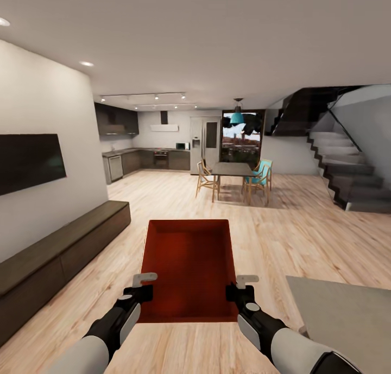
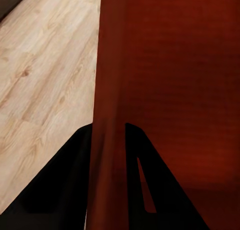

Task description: Move the two storage containers from the living room to the garage. In the garage, place one container on the floor and stack the other container on top of it (either order is fine).

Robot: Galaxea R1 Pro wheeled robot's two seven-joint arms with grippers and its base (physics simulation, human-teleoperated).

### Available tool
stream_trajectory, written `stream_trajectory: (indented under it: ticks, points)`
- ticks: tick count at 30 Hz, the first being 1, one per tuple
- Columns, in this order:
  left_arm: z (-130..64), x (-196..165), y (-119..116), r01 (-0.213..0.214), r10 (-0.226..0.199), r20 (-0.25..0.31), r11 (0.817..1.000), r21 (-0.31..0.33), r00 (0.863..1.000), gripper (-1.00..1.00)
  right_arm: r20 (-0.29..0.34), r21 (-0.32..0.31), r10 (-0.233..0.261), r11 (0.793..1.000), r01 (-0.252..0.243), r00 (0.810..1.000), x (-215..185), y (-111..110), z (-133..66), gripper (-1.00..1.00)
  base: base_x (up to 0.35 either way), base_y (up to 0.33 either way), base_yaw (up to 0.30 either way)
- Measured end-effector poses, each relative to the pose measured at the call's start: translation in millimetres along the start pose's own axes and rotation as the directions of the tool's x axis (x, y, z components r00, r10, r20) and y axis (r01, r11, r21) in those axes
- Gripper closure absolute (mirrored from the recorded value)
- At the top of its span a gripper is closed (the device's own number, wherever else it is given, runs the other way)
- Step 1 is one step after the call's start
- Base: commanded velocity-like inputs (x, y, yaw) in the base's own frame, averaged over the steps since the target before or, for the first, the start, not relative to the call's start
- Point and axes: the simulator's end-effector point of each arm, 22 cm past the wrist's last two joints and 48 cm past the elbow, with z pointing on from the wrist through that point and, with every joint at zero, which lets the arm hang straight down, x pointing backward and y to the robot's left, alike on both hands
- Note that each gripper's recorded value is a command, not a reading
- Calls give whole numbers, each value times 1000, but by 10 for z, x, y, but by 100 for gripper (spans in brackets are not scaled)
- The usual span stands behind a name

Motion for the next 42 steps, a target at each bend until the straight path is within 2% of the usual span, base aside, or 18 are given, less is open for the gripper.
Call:
stream_trajectory:
  ticks: [10,42]
  points:
    - [-12,-8,1,3,-3,3,1000,0,1000,100,4,0,-3,1000,3,1000,-21,1,-11,100,90,0,-215]
    - [-12,4,5,5,-5,2,1000,1,1000,100,3,0,-7,1000,7,1000,-20,6,-13,100,319,0,-2]
